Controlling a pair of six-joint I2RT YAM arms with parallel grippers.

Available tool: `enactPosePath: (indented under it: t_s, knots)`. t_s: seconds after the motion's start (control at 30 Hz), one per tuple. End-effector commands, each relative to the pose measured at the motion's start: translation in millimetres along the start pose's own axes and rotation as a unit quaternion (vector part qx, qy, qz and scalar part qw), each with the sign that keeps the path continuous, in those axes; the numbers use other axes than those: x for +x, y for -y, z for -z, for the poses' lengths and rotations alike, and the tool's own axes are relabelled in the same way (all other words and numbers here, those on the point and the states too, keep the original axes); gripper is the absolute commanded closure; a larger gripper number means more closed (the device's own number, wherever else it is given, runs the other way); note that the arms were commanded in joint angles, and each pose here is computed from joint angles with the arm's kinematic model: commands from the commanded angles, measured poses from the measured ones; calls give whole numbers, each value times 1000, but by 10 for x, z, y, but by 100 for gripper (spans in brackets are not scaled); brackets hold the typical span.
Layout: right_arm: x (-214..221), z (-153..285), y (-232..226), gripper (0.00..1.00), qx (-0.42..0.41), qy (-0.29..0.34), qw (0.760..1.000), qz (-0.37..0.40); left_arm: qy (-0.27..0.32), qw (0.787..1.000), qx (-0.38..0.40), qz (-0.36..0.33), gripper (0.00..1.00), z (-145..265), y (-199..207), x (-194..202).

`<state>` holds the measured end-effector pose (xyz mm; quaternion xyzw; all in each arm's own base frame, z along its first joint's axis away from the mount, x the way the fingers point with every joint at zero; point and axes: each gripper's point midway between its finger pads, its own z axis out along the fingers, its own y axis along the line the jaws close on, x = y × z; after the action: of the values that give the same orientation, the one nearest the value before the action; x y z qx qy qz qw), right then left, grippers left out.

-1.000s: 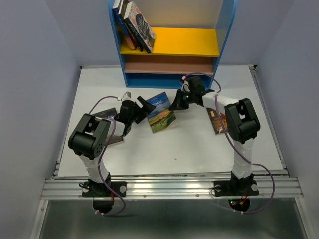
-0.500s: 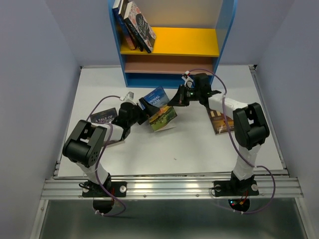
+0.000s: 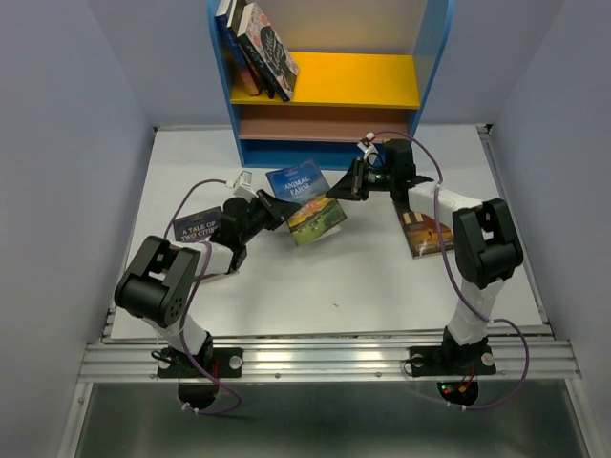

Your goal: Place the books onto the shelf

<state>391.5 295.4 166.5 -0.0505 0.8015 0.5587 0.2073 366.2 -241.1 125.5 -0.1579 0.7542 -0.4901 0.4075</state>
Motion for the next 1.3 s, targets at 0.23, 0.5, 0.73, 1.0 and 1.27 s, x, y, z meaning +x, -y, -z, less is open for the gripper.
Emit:
enactPosePath:
  t_s: [0.23, 0.5, 0.73, 1.0, 1.27]
  knots:
    - [-600, 345, -46, 0, 110, 108, 983, 97, 74, 980, 119, -138, 100, 291, 1049, -502]
    - [-998, 1400, 206, 0, 374, 291, 872, 122, 183, 928, 120, -303, 100, 509, 2075, -1014]
    - [-1043, 1952, -35, 0, 421, 367, 817, 142, 292, 865, 155, -378, 100, 725, 2978, -1523]
    - [-1063, 2126, -140, 0, 431, 393, 799, 148, 421, 817, 54, -390, 100, 139, 3204, -2345]
    - [-1082, 2156, -142, 0, 440, 388, 793, 165, 514, 769, 5, -380, 100, -157, 3331, -2844]
